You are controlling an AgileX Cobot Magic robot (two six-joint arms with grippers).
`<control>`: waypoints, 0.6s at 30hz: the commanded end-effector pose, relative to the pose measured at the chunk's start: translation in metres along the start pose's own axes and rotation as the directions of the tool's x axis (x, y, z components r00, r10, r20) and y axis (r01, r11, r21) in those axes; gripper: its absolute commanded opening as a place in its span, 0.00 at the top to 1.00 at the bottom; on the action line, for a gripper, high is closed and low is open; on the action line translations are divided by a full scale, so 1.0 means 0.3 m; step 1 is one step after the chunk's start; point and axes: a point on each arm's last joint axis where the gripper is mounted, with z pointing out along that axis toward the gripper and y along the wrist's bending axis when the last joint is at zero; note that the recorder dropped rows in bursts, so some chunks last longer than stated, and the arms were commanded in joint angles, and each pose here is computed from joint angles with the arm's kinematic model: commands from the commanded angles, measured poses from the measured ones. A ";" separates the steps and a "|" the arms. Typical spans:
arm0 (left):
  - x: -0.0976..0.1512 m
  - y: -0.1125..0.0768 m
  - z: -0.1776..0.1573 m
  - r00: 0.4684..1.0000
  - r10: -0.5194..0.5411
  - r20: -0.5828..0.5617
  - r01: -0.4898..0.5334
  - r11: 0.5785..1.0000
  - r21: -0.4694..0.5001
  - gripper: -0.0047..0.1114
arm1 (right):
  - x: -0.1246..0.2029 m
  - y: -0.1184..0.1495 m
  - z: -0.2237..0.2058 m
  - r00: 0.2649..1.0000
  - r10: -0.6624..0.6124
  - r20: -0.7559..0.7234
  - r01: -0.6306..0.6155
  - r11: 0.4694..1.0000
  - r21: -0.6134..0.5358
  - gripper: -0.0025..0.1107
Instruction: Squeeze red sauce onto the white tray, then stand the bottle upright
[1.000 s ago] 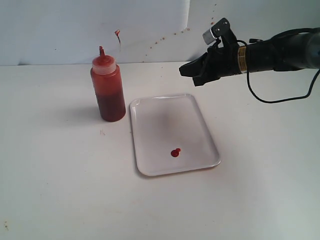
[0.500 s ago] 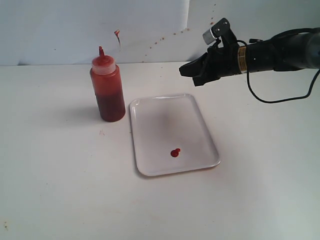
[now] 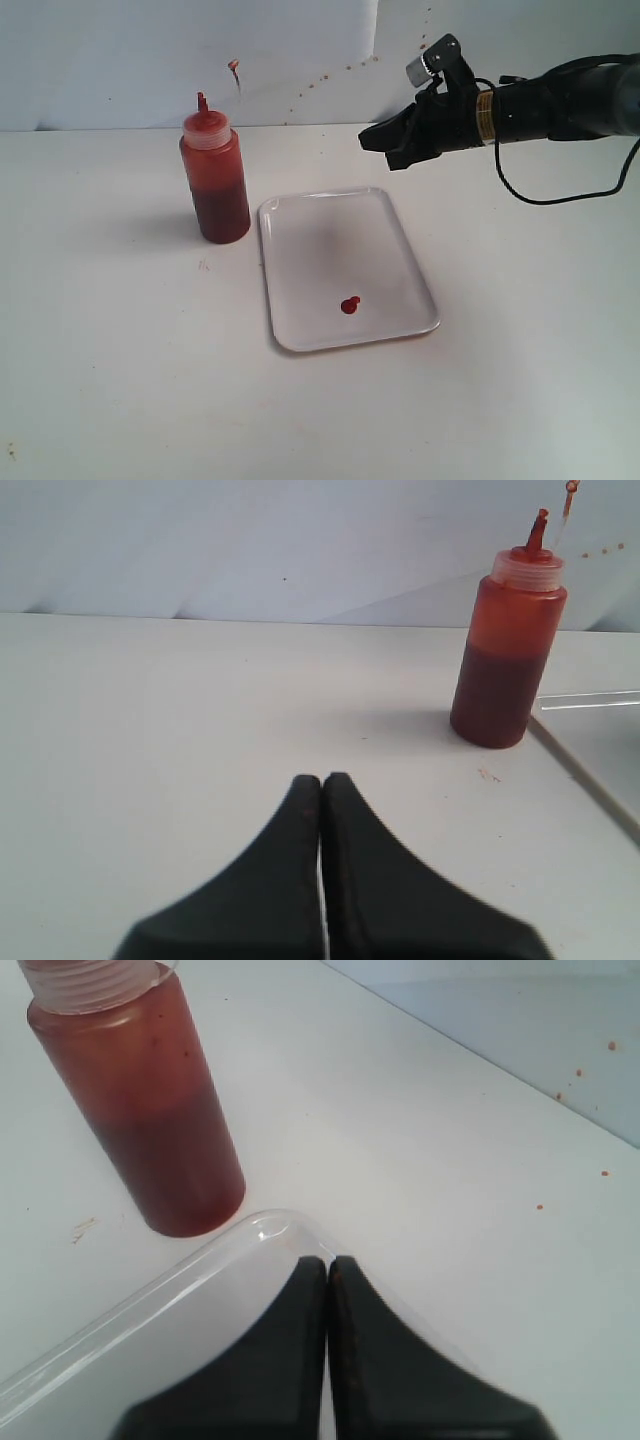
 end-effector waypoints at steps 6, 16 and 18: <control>0.004 0.000 0.001 1.000 -0.008 0.000 0.008 1.000 0.000 0.96 | -0.344 0.117 -0.233 0.966 -0.202 0.163 0.188 0.977 0.097 0.98; 0.003 0.000 0.001 1.000 -0.008 0.002 0.008 1.000 0.000 0.96 | -0.709 0.442 -0.654 0.796 -0.500 0.342 0.416 0.861 0.292 0.98; 0.003 0.000 0.001 1.000 -0.008 0.002 0.008 1.000 0.000 0.96 | -0.756 0.523 -0.742 0.747 -0.555 0.366 0.449 0.828 0.336 0.98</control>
